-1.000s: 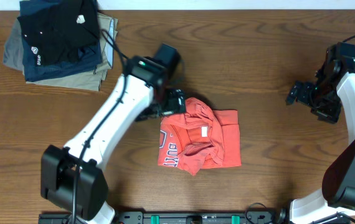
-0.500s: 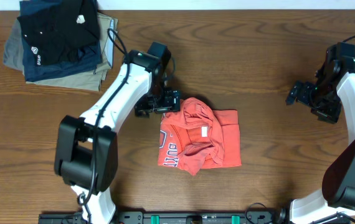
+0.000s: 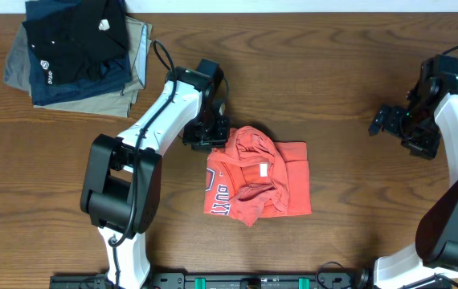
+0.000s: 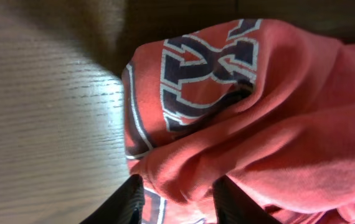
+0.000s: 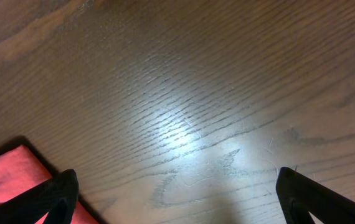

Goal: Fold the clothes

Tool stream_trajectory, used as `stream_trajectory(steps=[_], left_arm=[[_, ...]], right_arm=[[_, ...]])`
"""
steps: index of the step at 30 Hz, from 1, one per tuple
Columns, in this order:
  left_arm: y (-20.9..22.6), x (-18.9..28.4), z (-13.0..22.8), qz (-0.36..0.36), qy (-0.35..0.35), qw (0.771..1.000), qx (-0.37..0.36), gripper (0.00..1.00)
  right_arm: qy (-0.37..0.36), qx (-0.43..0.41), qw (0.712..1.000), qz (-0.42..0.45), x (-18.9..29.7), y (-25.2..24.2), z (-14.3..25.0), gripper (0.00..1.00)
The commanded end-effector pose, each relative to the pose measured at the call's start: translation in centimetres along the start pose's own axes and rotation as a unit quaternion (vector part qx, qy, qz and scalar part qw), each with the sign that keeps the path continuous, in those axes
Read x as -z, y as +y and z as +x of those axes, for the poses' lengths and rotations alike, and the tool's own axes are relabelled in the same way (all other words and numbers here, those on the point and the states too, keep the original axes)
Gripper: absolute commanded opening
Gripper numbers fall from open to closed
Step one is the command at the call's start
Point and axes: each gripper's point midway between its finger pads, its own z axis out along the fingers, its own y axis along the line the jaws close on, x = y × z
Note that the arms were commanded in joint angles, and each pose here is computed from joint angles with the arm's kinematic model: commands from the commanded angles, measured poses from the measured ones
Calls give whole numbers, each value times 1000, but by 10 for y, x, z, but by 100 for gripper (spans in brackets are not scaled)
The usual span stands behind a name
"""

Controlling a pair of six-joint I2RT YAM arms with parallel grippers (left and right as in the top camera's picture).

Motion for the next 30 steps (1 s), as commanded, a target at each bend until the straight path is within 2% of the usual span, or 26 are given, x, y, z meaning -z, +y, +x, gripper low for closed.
stream_trajectory(steps=[1, 3, 15, 22, 30], left_arm=[[-1, -1, 1, 5, 4, 1000, -5, 20], [-1, -1, 2, 5, 5, 1000, -5, 6], [-32, 4, 5, 82, 12, 996, -17, 6], [-65, 23, 11, 102, -15, 994, -42, 6], [-104, 20, 8, 121, -46, 990, -55, 6]], right_arm=[[-5, -2, 1000, -3, 3, 1, -2, 99], [-5, -2, 1000, -3, 3, 1, -1, 99], [-6, -2, 1000, -3, 3, 1, -2, 99], [-6, -2, 1000, -3, 3, 1, -2, 99], [-6, -2, 1000, -3, 3, 1, -2, 99]])
